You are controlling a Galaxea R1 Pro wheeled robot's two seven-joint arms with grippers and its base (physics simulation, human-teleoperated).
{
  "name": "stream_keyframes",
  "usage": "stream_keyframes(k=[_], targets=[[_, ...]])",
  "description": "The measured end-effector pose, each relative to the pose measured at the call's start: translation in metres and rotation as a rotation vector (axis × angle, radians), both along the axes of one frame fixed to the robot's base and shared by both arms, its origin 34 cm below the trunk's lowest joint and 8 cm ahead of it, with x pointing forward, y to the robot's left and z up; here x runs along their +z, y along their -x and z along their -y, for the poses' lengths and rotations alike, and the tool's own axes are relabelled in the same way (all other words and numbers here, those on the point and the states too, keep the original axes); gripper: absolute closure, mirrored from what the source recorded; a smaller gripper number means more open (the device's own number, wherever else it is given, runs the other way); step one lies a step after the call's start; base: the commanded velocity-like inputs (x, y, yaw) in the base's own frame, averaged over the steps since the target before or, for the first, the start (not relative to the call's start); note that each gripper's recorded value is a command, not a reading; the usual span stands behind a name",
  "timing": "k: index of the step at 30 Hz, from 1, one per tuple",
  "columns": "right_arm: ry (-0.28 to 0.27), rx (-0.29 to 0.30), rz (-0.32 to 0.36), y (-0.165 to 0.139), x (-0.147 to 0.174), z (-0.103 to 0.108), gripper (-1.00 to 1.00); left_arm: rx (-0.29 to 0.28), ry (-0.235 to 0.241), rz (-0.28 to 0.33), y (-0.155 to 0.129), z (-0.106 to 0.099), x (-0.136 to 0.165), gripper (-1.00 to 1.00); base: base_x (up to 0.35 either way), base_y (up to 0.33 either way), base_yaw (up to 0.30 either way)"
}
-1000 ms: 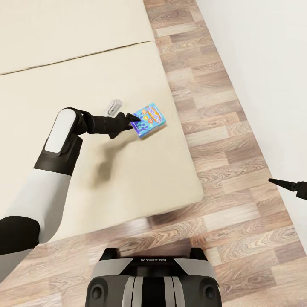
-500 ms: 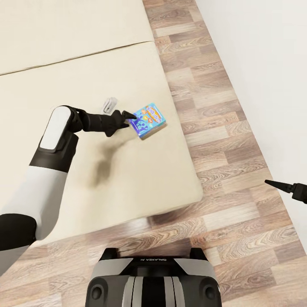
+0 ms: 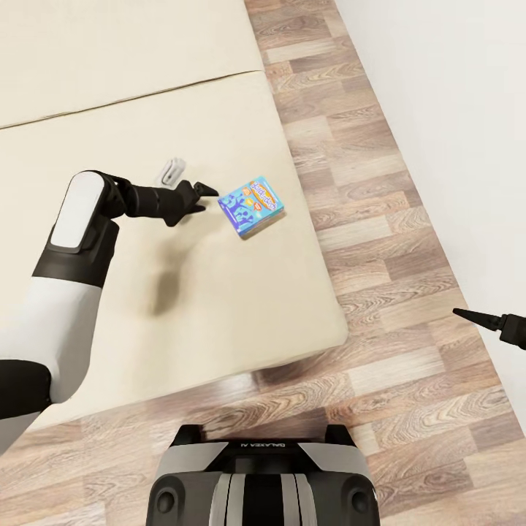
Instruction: Put all the toys in the child's room - the three board games (two on the bed and one on the table), the two jigsaw puzzles on the table, and the tennis ball on the table - inside the toy box on the table in the child's room.
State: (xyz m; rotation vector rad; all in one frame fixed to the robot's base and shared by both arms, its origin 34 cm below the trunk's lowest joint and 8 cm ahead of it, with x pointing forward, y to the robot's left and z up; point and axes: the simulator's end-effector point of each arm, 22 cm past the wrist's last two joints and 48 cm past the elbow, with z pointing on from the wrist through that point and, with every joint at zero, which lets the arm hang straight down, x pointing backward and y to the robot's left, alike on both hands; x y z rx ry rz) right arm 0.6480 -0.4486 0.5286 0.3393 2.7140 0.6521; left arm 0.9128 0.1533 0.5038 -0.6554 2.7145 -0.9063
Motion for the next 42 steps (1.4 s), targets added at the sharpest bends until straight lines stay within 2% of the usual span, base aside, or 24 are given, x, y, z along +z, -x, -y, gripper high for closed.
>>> stream_keyframes(k=[18,32,42], targets=[[0.001,0.003,0.003,-0.0003,0.0010,-0.0008,-1.00,-0.003,-0.004,0.001,-0.0068,0.0024,0.0023,-1.00,0.000,0.000,-0.010],[0.000,0.004,0.003,-0.0004,0.0012,-0.0011,-1.00,-0.006,-0.001,0.001,-0.0073,0.0043,0.0025,-1.00,0.000,0.000,-0.200],[0.001,0.003,0.003,-0.0005,0.0011,-0.0009,-1.00,-0.006,0.001,0.000,-0.0068,0.0048,0.0021,-1.00,0.000,0.000,-0.060]])
